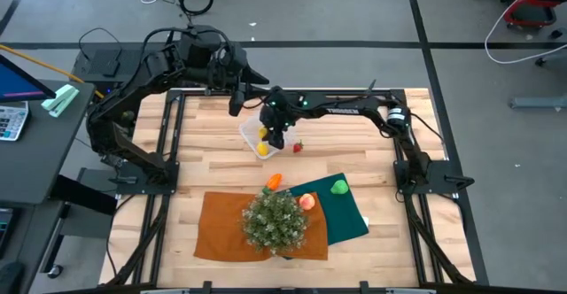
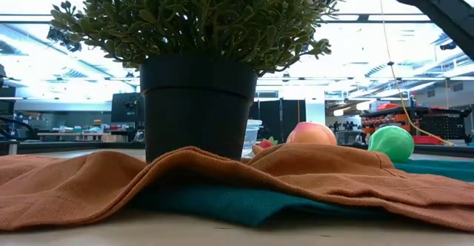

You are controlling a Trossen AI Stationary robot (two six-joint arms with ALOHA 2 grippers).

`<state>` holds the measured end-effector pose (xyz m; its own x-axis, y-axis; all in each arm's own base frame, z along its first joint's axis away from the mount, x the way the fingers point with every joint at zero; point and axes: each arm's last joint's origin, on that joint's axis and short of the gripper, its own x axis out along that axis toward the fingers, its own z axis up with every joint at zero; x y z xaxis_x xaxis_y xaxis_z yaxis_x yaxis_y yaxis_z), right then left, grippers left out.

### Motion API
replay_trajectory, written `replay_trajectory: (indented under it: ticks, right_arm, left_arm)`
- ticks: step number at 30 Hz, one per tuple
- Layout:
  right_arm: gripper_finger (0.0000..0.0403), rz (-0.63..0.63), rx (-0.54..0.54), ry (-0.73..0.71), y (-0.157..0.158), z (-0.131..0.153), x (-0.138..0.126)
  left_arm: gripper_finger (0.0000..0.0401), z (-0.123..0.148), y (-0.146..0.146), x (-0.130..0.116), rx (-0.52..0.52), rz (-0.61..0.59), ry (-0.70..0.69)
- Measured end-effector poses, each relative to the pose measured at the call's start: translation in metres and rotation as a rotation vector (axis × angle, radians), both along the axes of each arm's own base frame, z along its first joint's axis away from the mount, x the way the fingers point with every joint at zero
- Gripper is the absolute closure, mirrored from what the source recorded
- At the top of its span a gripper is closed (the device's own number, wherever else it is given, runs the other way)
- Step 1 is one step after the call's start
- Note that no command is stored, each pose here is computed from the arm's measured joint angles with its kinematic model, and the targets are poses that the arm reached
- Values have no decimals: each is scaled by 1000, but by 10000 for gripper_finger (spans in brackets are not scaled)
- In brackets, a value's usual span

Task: Pick and placing Produce into tupperware
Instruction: Put the lemon into the transparent container

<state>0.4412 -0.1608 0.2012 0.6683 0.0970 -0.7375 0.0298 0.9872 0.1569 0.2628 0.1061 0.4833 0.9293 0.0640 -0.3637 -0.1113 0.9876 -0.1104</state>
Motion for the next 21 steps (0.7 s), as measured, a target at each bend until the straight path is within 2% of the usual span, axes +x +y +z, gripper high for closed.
replay_trajectory:
  ticks: [8,21]
  right_arm:
    - [245,-15,-15,158,-3,-10,15]
    - [245,-16,-16,231,1,-22,19]
  left_arm:
    - [227,0,0,0,-2,0,4]
    - [227,-2,-1,-1,-7,-2,17]
